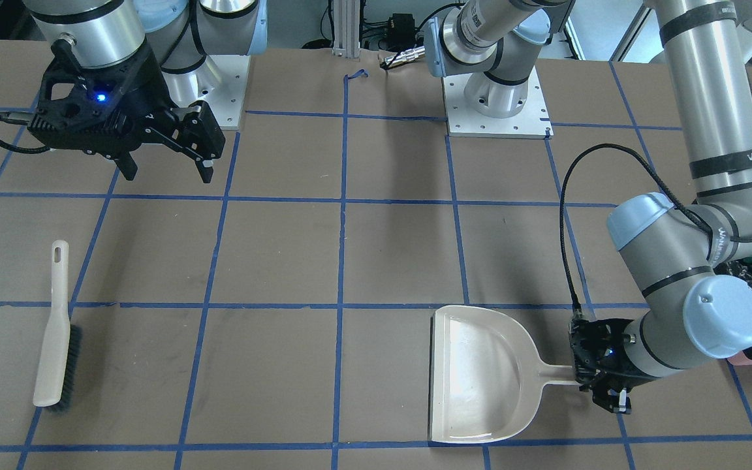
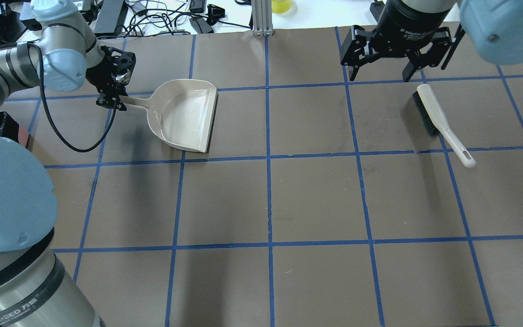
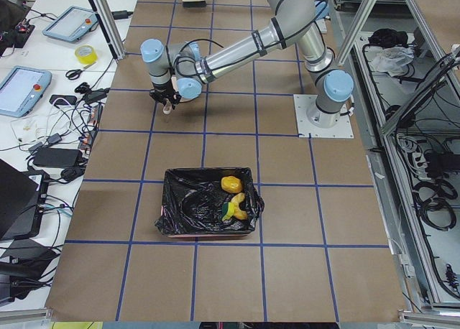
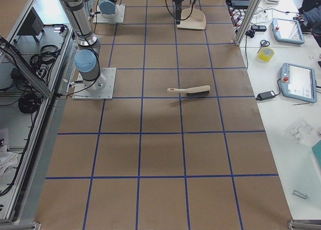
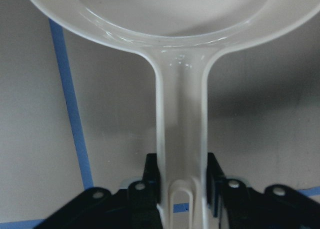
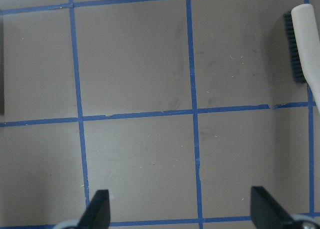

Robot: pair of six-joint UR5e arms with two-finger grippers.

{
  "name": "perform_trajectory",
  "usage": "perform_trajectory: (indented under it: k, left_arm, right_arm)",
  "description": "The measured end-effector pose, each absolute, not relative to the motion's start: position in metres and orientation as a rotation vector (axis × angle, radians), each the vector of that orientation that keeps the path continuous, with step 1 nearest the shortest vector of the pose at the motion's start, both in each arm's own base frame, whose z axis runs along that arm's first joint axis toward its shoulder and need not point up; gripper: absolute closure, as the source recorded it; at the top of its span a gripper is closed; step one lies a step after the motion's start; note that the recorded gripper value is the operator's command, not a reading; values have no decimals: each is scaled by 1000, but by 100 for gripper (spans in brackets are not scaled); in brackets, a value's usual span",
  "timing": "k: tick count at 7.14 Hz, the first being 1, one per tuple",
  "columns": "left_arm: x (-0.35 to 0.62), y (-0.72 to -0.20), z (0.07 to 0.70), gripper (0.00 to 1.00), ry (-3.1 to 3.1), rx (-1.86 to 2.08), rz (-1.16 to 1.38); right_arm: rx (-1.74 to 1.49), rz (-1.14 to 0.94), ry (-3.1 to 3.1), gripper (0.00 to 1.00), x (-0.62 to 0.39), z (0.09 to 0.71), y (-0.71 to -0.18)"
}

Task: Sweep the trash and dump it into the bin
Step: 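Lower the dustpan onto the table and open the left gripper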

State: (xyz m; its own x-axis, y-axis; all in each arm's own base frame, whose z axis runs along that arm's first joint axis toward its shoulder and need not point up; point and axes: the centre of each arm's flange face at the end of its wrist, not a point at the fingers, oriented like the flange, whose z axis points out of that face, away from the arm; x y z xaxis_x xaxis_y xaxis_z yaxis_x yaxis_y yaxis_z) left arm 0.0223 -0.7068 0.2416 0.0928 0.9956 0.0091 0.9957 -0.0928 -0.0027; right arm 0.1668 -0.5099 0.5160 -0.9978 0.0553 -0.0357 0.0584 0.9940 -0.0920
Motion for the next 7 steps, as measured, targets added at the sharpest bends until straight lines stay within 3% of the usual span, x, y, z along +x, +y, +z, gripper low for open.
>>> perform_trajectory:
  k: [1,2,5,7]
  left_arm:
    - [20,-707,242,31,-2114,-2316,-7]
    - [19,-707,242,0,-2118,-2313,-7]
    - [16,-707,259,0,-2134,-2332,1]
    - [-8,-696,313,0,-2196,-2341,48]
  right_arm:
    - [89,-145,3106,0,167,516,-510]
    - [89,-145,3107,0,167,516,-510]
    - [89,-146,3109,0,166,516,-510]
    - [91,-147,3108,0,166,517,-510]
